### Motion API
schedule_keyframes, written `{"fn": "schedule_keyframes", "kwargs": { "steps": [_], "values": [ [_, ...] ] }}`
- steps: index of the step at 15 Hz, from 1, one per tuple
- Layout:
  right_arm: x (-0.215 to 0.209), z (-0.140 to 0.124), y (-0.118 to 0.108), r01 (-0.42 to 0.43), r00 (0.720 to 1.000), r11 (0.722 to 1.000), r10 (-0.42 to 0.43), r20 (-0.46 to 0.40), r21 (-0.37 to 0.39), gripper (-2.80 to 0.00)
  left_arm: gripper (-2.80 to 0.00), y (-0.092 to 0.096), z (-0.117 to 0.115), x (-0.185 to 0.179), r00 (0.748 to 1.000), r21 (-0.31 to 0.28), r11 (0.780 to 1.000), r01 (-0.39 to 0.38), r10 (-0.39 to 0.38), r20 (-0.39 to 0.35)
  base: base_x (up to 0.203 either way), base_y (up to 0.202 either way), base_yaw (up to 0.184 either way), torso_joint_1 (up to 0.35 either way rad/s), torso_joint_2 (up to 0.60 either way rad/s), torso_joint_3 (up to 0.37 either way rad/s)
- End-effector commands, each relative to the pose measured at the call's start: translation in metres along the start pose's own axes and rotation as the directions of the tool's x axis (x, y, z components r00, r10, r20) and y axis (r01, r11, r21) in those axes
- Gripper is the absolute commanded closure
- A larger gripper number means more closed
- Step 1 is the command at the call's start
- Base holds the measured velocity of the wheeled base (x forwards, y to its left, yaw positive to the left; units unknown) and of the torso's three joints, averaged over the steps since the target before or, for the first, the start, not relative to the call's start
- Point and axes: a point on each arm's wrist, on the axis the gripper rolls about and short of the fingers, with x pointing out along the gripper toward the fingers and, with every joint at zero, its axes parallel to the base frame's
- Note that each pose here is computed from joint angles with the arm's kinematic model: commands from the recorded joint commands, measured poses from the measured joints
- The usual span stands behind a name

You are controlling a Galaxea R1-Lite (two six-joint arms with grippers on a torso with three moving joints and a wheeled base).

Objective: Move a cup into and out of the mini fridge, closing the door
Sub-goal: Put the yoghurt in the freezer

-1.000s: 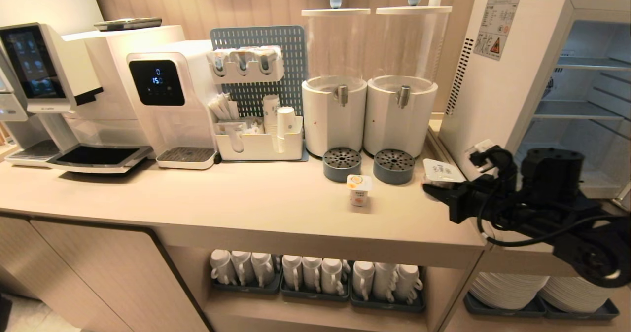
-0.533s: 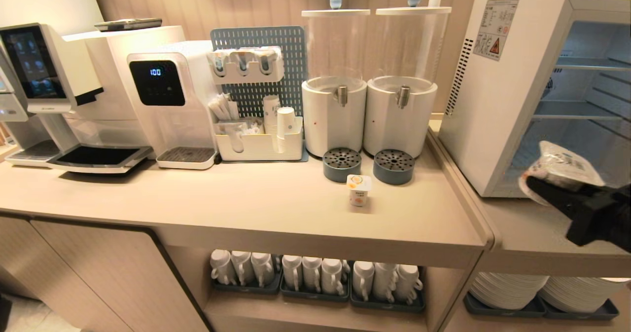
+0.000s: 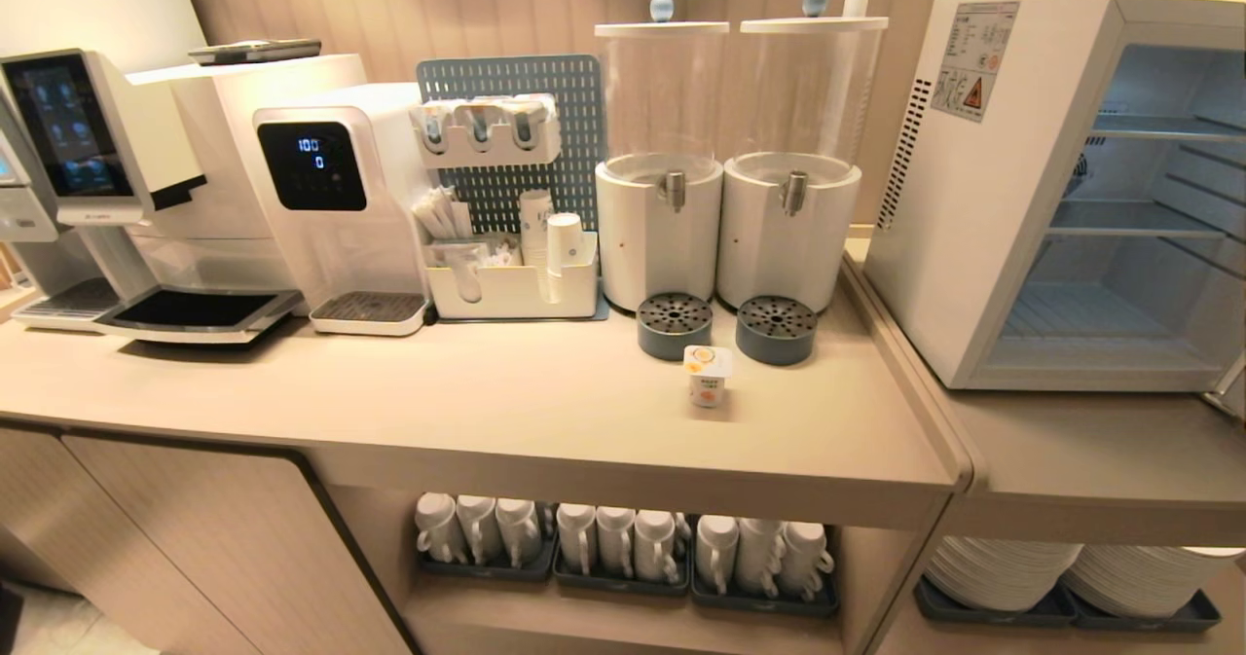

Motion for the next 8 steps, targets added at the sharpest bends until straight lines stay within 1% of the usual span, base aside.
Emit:
{"fn": "schedule_keyframes", "kwargs": {
  "steps": [1, 3, 5, 6, 8],
  "values": [
    [-0.021, 0.002, -0.008, 0.068, 0.996, 0.998, -0.069, 0.065, 0.015, 0.0, 0.0, 0.0, 0.0, 0.0, 1.0, 0.0, 1.0, 0.0, 0.0, -0.002, 0.0, 0.0, 0.0, 0.0, 0.0, 0.0],
    [-0.028, 0.014, -0.008, 0.055, 0.994, 0.998, -0.055, 0.099, 0.006, 0.0, 0.0, 0.0, 0.0, 0.0, 1.0, 0.0, 1.0, 0.0, 0.0, -0.002, 0.0, 0.0, 0.0, 0.0, 0.0, 0.0],
    [-0.036, 0.019, -0.009, 0.058, 0.996, 0.998, -0.058, 0.064, 0.005, 0.0, 0.0, 0.0, 0.0, 0.0, 1.0, 0.0, 1.0, 0.0, 0.0, -0.002, 0.0, 0.0, 0.0, 0.0, 0.0, 0.0],
    [-0.037, 0.02, -0.01, 0.055, 0.997, 0.998, -0.057, 0.056, 0.041, 0.0, 0.0, 0.0, 0.0, 0.0, 1.0, 0.0, 1.0, 0.0, 0.0, -0.003, 0.0, 0.0, 0.0, 0.0, 0.0, 0.0],
    [-0.041, 0.023, -0.008, 0.057, 0.997, 0.997, -0.06, 0.056, 0.056, 0.0, 0.0, 0.0, 0.0, 0.0, 1.0, 0.0, 1.0, 0.0, 0.0, -0.003, 0.0, 0.0, 0.0, 0.0, 0.0, 0.0]
  ]
}}
